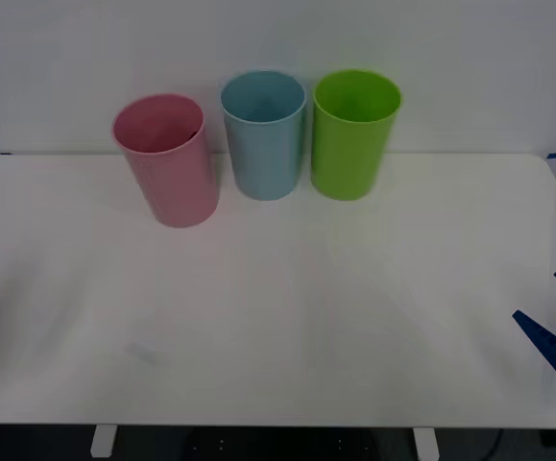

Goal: Grasp the object on the table and drop it into the matching bin: aluminum can to the light blue bin, PET bottle to the pink bin.

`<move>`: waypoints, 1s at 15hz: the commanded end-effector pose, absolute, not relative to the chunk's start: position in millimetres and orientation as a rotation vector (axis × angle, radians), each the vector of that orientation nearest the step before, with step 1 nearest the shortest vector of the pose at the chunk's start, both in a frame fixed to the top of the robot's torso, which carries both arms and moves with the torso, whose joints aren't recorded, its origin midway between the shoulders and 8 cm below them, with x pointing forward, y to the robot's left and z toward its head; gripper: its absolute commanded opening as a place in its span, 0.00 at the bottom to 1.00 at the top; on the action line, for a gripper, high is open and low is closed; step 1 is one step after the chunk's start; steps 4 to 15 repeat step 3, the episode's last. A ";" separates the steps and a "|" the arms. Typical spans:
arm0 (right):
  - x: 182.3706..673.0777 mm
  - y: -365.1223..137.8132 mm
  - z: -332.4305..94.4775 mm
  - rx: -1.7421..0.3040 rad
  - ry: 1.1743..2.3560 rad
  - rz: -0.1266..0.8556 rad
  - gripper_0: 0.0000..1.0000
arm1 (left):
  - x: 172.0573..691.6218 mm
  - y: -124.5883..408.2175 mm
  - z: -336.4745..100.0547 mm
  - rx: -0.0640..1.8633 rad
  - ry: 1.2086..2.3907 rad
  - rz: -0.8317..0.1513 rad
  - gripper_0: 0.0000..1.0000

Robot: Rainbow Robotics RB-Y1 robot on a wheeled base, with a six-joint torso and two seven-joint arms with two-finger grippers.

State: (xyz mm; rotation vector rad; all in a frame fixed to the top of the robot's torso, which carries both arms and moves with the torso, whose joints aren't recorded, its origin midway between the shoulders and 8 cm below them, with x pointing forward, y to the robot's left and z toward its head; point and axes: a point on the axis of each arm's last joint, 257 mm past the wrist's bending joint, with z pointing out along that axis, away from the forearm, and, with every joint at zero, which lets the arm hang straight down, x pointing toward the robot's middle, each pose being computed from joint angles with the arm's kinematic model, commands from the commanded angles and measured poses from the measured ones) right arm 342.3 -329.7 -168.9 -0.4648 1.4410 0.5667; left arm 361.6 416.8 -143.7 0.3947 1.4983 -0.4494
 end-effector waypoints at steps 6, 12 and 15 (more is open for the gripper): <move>342.3 -329.7 -168.9 -0.465 1.441 0.567 1.00 | 361.7 415.1 -145.0 0.395 1.500 -0.455 1.00; 342.3 -329.7 -168.9 -0.465 1.441 0.567 1.00 | 361.7 415.1 -145.0 0.395 1.500 -0.455 1.00; 342.3 -329.7 -168.9 -0.465 1.441 0.567 1.00 | 361.7 415.1 -145.0 0.395 1.500 -0.455 1.00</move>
